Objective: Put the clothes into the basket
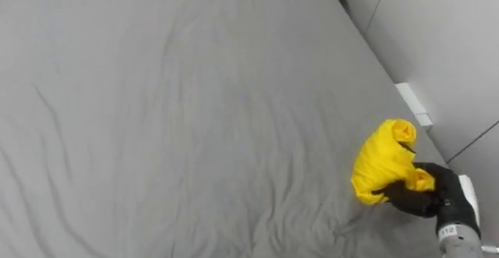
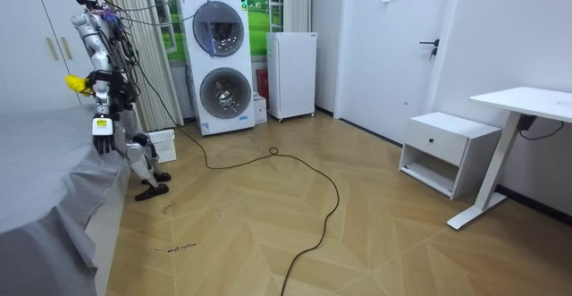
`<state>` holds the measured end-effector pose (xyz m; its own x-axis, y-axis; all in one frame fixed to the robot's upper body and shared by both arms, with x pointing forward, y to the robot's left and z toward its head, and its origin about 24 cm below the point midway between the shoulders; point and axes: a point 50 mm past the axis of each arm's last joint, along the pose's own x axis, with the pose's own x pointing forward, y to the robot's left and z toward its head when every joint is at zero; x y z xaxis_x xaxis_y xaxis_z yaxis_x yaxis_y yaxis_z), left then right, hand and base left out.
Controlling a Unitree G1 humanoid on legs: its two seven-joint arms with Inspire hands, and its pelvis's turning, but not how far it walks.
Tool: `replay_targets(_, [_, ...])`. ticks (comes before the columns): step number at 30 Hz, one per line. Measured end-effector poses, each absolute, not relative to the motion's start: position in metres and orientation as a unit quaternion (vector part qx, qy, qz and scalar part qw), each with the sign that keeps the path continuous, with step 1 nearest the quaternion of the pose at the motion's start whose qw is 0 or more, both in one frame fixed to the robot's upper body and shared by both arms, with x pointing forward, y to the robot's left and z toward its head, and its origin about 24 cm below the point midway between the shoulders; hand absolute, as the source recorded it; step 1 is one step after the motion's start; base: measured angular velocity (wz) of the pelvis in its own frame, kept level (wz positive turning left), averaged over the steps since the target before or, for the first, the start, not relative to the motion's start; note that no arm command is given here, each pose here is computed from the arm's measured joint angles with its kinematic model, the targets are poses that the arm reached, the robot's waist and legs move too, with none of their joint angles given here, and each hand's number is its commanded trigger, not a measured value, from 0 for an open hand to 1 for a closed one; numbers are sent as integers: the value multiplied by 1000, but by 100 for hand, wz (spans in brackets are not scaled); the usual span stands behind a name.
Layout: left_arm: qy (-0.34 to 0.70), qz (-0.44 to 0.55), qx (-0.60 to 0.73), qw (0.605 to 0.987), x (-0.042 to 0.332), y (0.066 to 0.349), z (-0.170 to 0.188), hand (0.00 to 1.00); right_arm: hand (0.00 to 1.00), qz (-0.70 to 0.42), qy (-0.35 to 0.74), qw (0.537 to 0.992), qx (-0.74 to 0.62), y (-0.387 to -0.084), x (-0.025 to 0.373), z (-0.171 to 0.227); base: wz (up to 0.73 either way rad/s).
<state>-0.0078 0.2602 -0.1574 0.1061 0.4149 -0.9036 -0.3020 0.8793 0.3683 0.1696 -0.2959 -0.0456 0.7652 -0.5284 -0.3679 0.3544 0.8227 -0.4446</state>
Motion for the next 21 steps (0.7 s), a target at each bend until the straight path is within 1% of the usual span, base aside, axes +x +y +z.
replay_targets(4, [637,241,54,730,-16,262,-157,0,100,-282,247,915,-150,-306,161,-45,-23])
replay_targets(10, [649,238,67,720,-18,266,-156,0,100,-316,273,900,-123,-314,144,-55,-15])
replay_targets(15, [642,226,74,729,-3,268,-156,0,100,-334,315,882,-103,-319,141,-72,-20])
replay_targets(18, [646,210,78,730,4,268,-156,0,100,-341,321,879,-94,-323,151,-74,-18])
replay_targets(21, [647,200,84,731,7,267,-157,0,100,-355,332,869,-92,-333,152,-74,-22])
